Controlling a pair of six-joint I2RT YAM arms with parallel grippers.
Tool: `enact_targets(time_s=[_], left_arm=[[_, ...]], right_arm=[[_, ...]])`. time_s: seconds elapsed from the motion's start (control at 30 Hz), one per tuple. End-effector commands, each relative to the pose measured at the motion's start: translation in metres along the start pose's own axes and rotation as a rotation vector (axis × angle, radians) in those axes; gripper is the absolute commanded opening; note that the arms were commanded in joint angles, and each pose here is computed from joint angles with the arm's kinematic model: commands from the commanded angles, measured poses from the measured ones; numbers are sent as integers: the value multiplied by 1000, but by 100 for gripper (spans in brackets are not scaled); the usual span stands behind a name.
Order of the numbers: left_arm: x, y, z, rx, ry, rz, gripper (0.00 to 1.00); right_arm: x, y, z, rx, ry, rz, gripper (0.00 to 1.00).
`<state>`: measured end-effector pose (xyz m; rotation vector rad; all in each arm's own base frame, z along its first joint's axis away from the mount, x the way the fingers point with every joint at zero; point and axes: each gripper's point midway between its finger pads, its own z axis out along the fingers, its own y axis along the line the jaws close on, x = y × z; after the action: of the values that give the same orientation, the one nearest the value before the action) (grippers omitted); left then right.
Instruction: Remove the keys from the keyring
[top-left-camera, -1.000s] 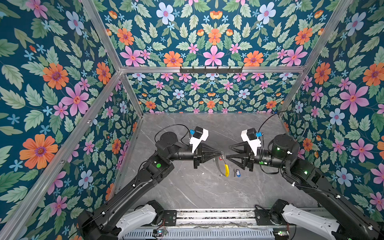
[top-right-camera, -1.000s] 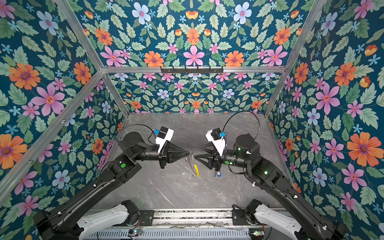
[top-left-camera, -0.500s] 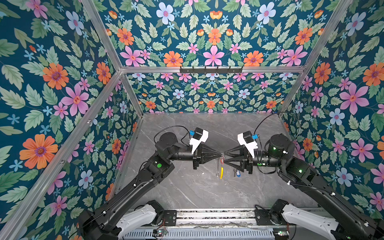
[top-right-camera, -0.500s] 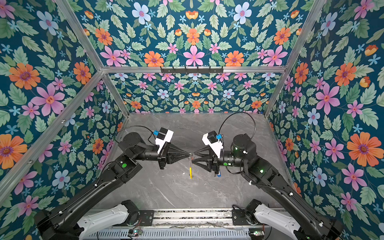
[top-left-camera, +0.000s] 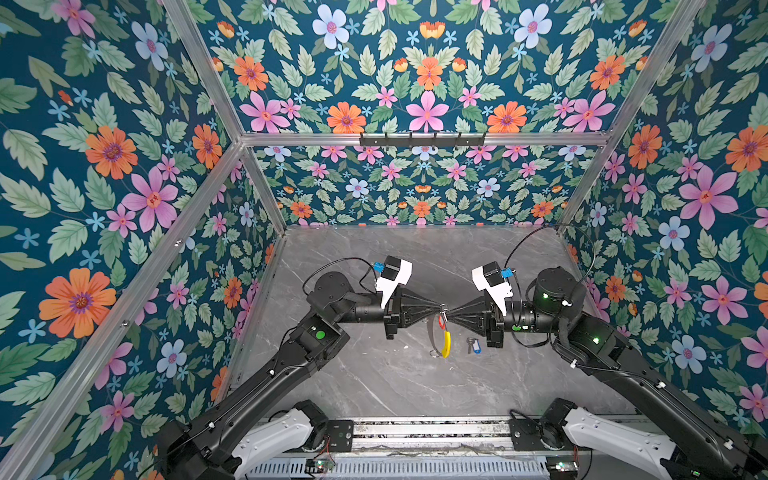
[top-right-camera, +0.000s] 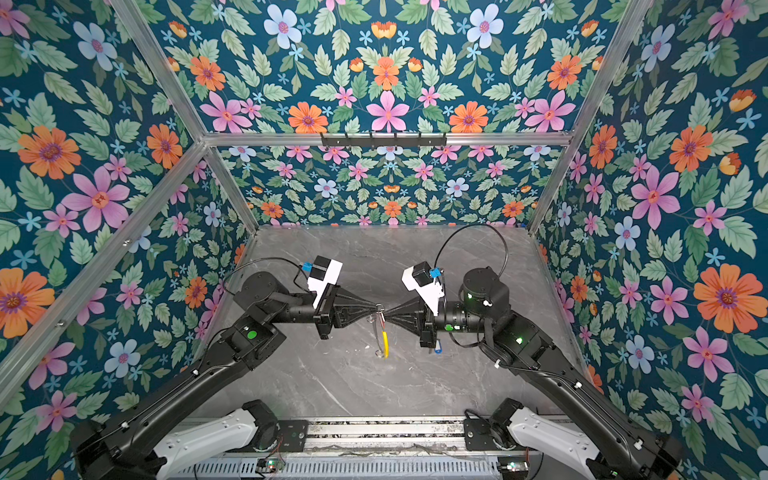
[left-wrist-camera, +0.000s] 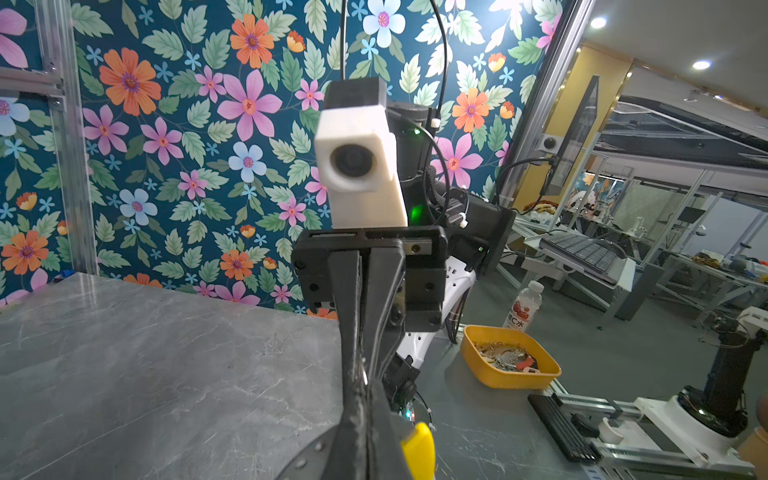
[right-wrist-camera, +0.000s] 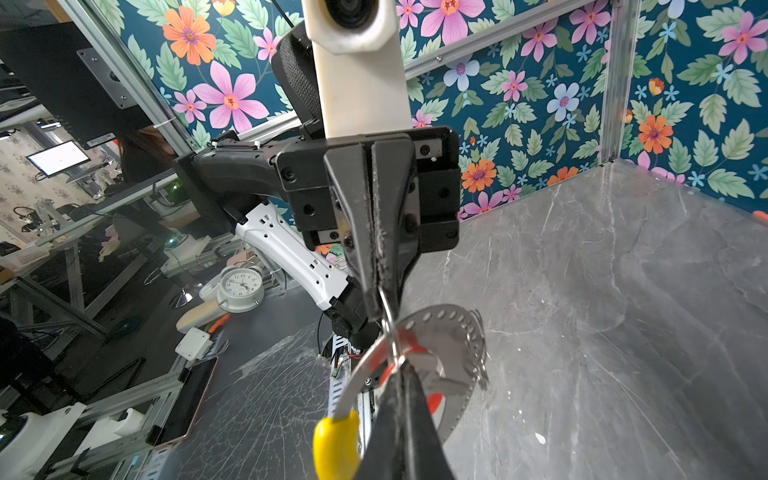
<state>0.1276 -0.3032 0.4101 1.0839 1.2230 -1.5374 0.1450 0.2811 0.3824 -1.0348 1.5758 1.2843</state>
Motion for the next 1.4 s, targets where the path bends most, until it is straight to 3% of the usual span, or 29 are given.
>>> enact_targets(time_s=[0.0, 0.4, 0.57, 0.77, 1.1, 1.37], left_arm=[[-18, -10, -2, 34, -83, 61, 0], [-19, -17, -4, 61, -83, 80, 0], [-16, -16, -2, 66, -65, 63, 0], [-17, -15, -2, 62, -77, 68, 0], [-19, -15, -2, 64, -88, 66, 0], [-16, -13, -2, 59, -89, 66, 0]], right_arm=[[-7, 4, 1, -21, -28, -7, 0], [0, -7, -2, 51, -16, 33, 0], [-20, 11, -17, 37, -71, -6, 32], [-53, 19, -29, 50, -208, -43, 43], [-48, 16, -10, -32, -197, 15, 43], [-38, 16, 0, -62, -169, 49, 29]])
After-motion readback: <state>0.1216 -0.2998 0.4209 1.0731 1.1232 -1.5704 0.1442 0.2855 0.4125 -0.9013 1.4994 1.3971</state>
